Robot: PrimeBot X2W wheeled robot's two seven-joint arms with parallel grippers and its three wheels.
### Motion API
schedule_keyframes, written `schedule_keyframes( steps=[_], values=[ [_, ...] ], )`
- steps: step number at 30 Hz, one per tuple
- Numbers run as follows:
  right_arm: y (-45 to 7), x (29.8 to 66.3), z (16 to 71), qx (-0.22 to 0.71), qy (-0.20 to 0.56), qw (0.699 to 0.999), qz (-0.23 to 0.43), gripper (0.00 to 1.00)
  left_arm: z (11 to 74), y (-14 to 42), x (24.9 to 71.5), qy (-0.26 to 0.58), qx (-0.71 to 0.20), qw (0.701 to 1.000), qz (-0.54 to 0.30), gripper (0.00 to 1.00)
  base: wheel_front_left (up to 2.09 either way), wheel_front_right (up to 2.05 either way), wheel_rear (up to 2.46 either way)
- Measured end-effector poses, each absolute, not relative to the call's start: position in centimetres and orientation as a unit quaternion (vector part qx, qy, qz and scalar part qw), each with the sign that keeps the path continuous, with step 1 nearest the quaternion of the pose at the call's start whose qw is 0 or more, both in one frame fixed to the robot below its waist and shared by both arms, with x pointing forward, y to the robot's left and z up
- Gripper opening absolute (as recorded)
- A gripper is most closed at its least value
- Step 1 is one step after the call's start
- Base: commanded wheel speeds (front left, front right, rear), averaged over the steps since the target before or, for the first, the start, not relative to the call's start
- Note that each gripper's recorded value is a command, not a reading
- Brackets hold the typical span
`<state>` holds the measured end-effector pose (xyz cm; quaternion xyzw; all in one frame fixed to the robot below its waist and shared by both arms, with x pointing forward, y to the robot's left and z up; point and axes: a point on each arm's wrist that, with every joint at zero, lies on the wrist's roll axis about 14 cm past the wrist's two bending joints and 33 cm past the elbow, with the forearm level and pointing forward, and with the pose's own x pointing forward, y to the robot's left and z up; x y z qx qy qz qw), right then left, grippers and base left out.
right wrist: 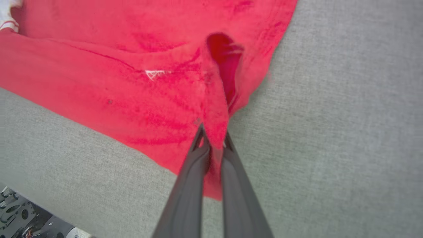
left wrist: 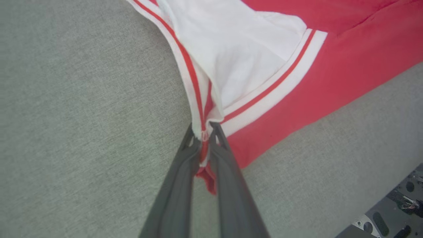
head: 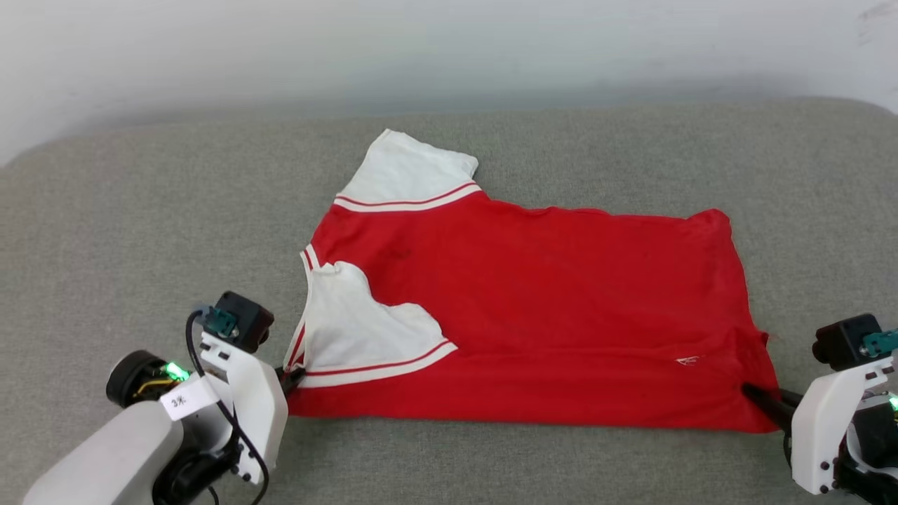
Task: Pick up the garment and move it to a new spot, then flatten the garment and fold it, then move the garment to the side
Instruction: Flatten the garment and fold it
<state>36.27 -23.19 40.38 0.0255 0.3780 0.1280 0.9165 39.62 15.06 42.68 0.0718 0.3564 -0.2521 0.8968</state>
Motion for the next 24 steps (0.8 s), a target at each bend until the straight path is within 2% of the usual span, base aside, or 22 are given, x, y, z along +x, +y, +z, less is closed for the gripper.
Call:
schedule_keyframes(
  steps=[8,22,23,24],
  values=[
    [-23.9,35.5,42.3,0.019,0.363,0.922,0.135,0.0,42.7,15.4,36.6,0.367,0.052,0.896,-0.244,0.0,0.0,0.0,0.0],
    [-23.9,32.9,37.8,0.041,0.426,0.897,0.113,0.0,37.8,16.2,34.2,0.436,0.017,0.873,-0.218,0.0,0.0,0.0,0.0],
    [-23.9,33.0,37.7,0.043,0.421,0.899,0.11,0.34,37.7,16.3,34.3,0.434,0.017,0.875,-0.215,0.4,0.0,0.0,0.0],
    [-23.9,33.1,37.8,0.044,0.415,0.902,0.108,1.0,37.8,16.3,34.4,0.428,0.019,0.878,-0.214,1.0,0.0,0.0,0.0]
  ],
)
